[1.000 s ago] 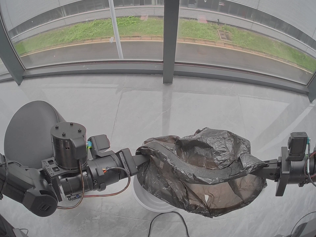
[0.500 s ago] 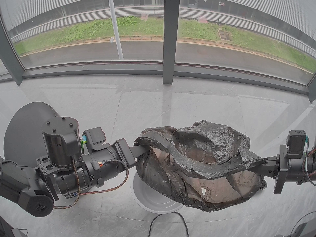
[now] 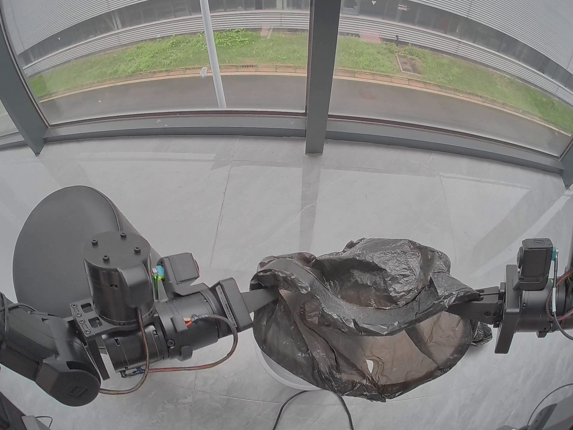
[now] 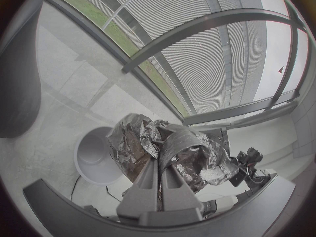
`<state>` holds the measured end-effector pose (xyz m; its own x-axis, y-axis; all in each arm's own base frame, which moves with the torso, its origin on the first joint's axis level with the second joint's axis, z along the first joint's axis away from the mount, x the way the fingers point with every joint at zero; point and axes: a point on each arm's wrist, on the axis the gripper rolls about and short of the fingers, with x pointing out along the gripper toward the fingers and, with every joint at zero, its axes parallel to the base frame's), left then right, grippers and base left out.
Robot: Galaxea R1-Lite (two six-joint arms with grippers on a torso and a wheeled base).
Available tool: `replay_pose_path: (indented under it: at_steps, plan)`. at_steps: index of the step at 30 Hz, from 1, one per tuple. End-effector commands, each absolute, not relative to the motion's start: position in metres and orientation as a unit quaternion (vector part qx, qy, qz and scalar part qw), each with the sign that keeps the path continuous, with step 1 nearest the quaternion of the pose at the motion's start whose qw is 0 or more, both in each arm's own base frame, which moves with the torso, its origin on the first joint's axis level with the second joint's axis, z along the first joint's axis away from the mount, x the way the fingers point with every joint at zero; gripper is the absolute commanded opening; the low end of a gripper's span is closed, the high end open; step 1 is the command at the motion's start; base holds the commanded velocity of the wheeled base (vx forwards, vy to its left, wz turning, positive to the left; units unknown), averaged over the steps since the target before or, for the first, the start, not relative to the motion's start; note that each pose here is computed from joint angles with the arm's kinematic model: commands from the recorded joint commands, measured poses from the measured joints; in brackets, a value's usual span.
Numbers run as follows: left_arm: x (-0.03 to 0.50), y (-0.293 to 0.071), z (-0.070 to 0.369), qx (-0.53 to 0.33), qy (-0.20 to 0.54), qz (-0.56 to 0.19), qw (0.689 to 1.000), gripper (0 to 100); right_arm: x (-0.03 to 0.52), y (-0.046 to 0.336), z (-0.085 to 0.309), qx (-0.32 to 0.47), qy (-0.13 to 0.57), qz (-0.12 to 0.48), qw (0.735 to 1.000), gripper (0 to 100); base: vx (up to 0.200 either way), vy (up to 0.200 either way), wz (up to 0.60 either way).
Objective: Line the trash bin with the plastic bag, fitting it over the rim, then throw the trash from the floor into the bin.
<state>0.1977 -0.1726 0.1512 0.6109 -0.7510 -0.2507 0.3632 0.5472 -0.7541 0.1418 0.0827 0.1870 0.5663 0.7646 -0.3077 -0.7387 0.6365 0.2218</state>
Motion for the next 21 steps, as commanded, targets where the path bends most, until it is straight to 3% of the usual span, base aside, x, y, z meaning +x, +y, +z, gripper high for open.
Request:
replay_pose_path:
  at_steps: [1, 11, 14, 21]
  plan:
    - [0.196, -0.183, 0.133, -0.323, 0.328, -0.346, 0.818, 0, 0.137, 0.081, 0.180, 0.034, 0.204, 0.425, 0.881, 0, 0.000, 0.000, 0.00]
    - [0.193, -0.188, 0.118, -0.344, 0.381, -0.347, 0.785, 0, 0.118, 0.074, 0.167, 0.064, 0.265, 0.419, 0.866, 0, 0.000, 0.000, 0.00]
    - [0.189, -0.181, 0.119, -0.379, 0.395, -0.328, 0.770, 0, 0.116, 0.076, 0.160, 0.072, 0.302, 0.425, 0.850, 0, 0.000, 0.000, 0.00]
    - [0.183, -0.173, 0.081, -0.366, 0.464, -0.277, 0.758, 0, 0.138, 0.087, 0.138, 0.077, 0.369, 0.428, 0.821, 0, 0.000, 0.000, 0.00]
